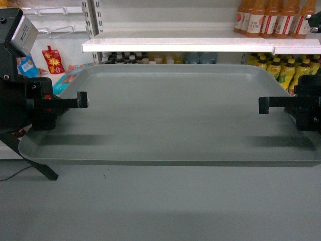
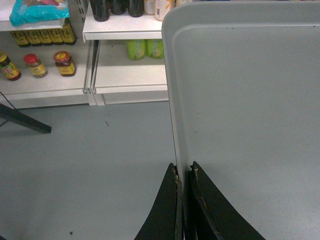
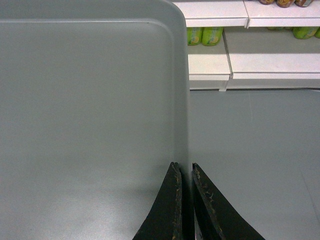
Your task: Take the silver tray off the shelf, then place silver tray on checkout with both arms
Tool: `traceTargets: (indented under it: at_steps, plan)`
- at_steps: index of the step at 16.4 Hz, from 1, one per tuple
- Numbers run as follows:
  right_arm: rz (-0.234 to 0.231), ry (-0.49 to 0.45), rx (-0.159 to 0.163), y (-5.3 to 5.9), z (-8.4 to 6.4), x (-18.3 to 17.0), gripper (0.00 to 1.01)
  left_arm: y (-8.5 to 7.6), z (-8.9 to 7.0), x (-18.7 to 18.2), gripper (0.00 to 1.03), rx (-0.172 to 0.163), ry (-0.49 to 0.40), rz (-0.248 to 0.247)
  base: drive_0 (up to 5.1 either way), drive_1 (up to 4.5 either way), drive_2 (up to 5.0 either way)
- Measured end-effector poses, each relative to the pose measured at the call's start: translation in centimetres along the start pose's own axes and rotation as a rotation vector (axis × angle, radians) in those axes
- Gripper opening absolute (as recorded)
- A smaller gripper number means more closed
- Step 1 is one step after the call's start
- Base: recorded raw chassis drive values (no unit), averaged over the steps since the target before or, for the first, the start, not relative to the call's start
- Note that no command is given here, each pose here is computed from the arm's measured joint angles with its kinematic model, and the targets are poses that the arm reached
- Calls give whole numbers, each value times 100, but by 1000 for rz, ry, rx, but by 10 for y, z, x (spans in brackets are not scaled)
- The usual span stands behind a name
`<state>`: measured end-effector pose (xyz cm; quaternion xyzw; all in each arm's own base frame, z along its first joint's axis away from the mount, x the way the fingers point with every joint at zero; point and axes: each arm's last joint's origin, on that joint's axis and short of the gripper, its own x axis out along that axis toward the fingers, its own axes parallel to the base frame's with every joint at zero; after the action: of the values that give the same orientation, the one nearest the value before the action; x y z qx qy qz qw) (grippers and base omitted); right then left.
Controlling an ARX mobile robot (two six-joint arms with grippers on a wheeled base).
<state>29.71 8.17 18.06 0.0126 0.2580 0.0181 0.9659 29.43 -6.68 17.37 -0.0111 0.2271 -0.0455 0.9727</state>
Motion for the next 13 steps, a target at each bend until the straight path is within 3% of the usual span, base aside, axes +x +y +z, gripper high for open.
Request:
traceTargets:
  at_steps: [13]
  plan:
    - [1,-2,0,0,0,0,3,-1,0,0,4,1,-2,-2,9,-406,424]
